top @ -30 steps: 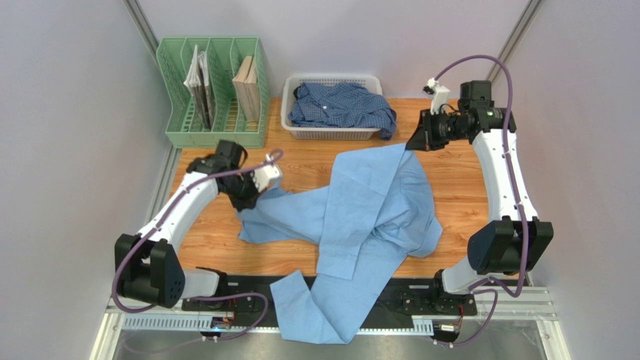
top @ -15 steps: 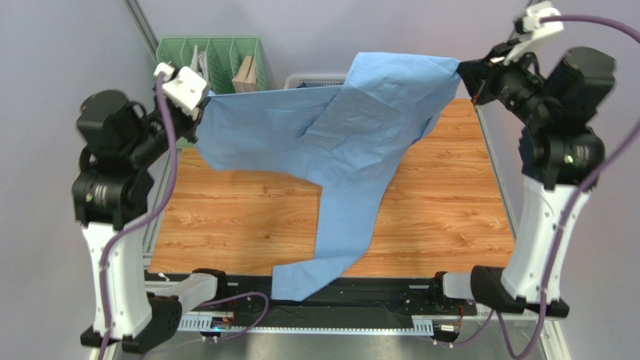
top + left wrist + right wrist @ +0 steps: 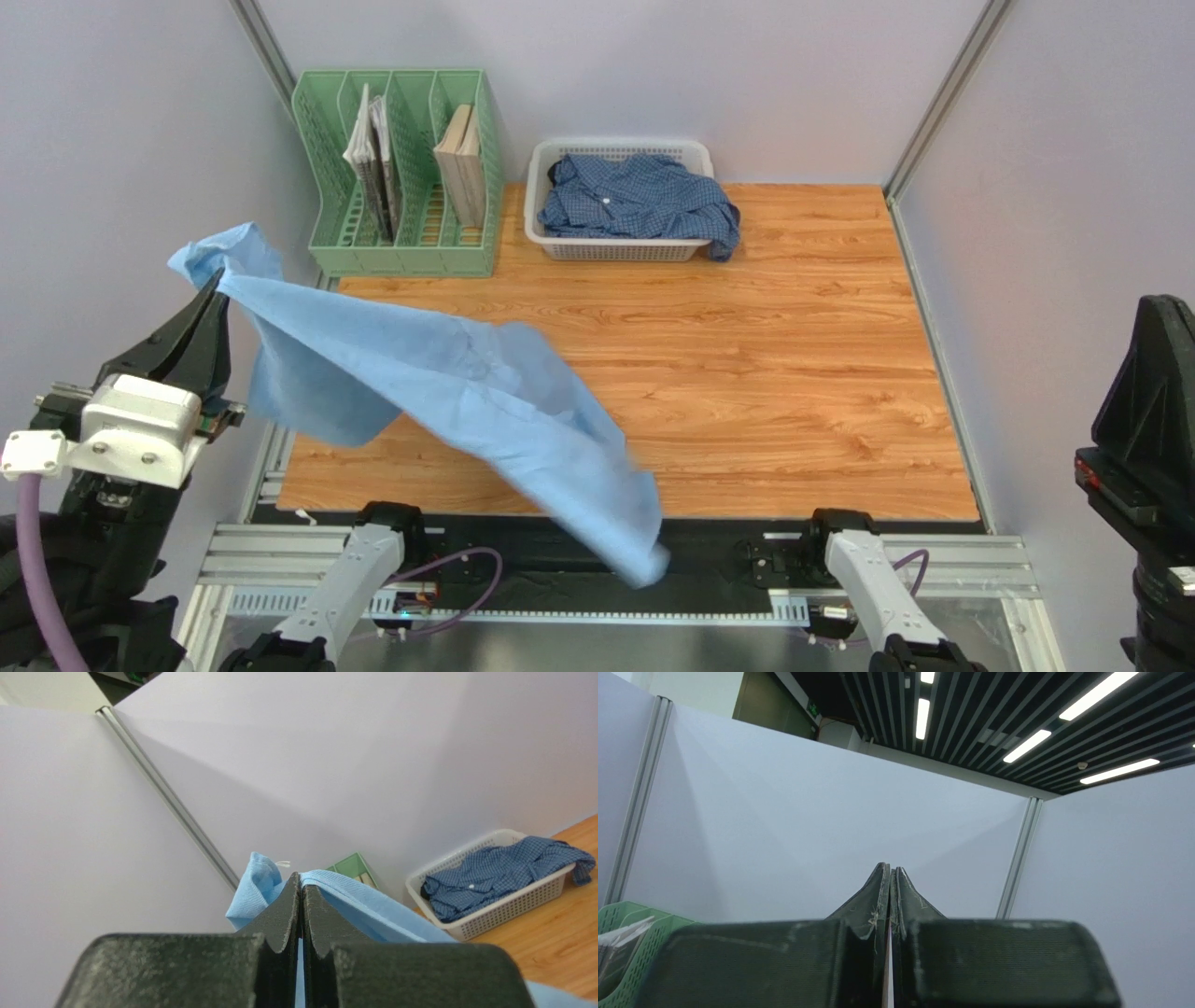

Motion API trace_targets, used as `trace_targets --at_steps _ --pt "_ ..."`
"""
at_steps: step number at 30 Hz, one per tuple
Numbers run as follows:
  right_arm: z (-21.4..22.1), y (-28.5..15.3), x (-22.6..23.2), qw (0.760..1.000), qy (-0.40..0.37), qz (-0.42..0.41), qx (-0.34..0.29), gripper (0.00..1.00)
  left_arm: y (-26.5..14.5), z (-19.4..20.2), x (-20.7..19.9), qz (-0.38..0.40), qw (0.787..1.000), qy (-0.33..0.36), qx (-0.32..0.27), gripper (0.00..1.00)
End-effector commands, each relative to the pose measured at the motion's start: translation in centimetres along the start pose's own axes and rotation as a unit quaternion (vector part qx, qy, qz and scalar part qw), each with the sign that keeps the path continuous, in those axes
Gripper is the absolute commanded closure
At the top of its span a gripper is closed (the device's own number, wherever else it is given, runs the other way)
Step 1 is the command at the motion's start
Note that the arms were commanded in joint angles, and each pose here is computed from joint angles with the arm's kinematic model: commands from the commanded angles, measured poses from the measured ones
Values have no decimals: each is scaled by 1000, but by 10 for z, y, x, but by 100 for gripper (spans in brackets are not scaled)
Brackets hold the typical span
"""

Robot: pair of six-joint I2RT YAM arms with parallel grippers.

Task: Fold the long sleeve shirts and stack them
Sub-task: Flatten the shirt out

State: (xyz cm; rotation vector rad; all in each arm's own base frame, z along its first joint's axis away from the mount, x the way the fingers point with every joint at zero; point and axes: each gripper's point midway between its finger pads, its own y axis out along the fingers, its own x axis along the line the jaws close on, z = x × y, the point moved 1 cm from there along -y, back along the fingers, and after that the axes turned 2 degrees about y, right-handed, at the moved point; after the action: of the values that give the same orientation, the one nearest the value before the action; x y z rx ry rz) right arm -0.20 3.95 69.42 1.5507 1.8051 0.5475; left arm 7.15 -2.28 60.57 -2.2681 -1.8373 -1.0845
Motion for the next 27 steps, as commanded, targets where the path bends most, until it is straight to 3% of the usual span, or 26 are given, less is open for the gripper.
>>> trace_targets --at_steps 1,2,3,4,5,6,7,8,10,12,13,15,16,19,22,23,25,27 --pt "125 60 0 987 42 -38 153 100 63 67 -31 68 992 -47 95 100" --pt "144 57 24 977 63 -107 176 100 67 80 -41 85 989 -52 108 100" --pt "200 45 44 950 104 -153 251 96 68 91 -47 94 987 -51 117 100" --pt "227 33 61 926 136 -198 291 88 73 126 -66 120 979 -49 155 100" --pt "249 14 91 886 182 -283 320 81 72 141 -70 119 977 -45 173 100" --pt "273 -8 106 846 229 -310 368 64 71 150 -71 112 977 -34 177 100" --pt "315 -30 125 793 283 -339 420 56 70 185 -80 113 969 -22 218 100" --pt "333 -47 135 761 305 -351 453 42 71 195 -79 101 969 -14 227 100" --pt "373 -77 164 703 321 -384 506 33 69 233 -83 86 956 -4 280 100" --pt "392 -85 183 692 308 -406 511 25 75 259 -86 79 946 -5 316 100" --pt "400 -101 207 671 300 -432 522 23 78 263 -87 78 944 -6 321 100" --pt "407 -109 236 652 297 -469 517 22 83 276 -87 64 939 -14 338 100" --pt "403 -126 260 622 305 -505 515 22 84 279 -87 59 937 -16 344 100" --pt "399 -148 311 581 312 -566 495 19 85 294 -88 50 928 -24 368 100" --pt "393 -174 365 577 274 -614 463 18 84 306 -91 50 919 -35 390 100" --pt "386 -173 381 590 266 -625 437 18 84 306 -91 48 917 -37 394 100" --pt "370 -194 412 578 236 -653 430 17 84 308 -91 46 914 -45 401 100" --pt "362 -196 433 589 209 -660 418 17 85 311 -92 46 909 -50 410 100"
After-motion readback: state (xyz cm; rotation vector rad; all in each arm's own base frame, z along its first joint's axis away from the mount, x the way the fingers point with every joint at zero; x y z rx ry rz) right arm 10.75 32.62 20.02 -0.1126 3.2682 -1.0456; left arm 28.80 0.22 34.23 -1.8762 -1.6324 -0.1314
